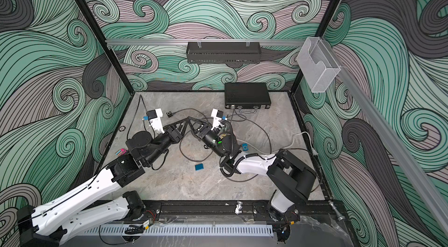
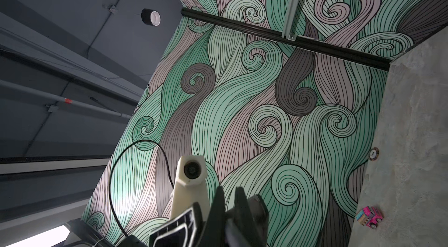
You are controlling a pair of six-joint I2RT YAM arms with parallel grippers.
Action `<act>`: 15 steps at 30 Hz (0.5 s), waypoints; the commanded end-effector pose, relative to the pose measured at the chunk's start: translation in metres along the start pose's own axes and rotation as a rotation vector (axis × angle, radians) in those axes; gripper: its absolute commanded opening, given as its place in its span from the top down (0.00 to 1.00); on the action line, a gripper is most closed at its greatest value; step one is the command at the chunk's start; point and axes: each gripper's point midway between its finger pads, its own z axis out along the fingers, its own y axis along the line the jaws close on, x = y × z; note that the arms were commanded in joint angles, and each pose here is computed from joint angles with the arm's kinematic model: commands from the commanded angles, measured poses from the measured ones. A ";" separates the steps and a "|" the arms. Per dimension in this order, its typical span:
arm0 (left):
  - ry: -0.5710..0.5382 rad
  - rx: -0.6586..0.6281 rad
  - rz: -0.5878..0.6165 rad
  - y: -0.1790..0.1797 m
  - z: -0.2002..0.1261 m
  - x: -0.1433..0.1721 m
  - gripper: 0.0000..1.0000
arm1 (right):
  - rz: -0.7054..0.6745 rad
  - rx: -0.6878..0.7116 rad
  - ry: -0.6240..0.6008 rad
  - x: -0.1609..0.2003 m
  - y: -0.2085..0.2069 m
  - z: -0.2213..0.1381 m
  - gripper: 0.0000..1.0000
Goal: Charge mp3
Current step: Pick up the charging cable from the center of the board, then pick up the MP3 player from the center of the board.
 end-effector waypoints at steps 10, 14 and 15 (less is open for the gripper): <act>0.493 -0.358 0.323 0.063 -0.079 0.045 0.48 | -0.326 0.416 0.249 -0.010 -0.062 -0.051 1.00; 0.734 -0.364 0.326 0.092 -0.087 0.106 0.50 | -0.511 0.471 0.349 -0.020 -0.048 -0.055 1.00; 0.784 -0.350 0.330 0.098 -0.087 0.122 0.51 | -0.541 0.486 0.357 -0.026 -0.044 -0.055 1.00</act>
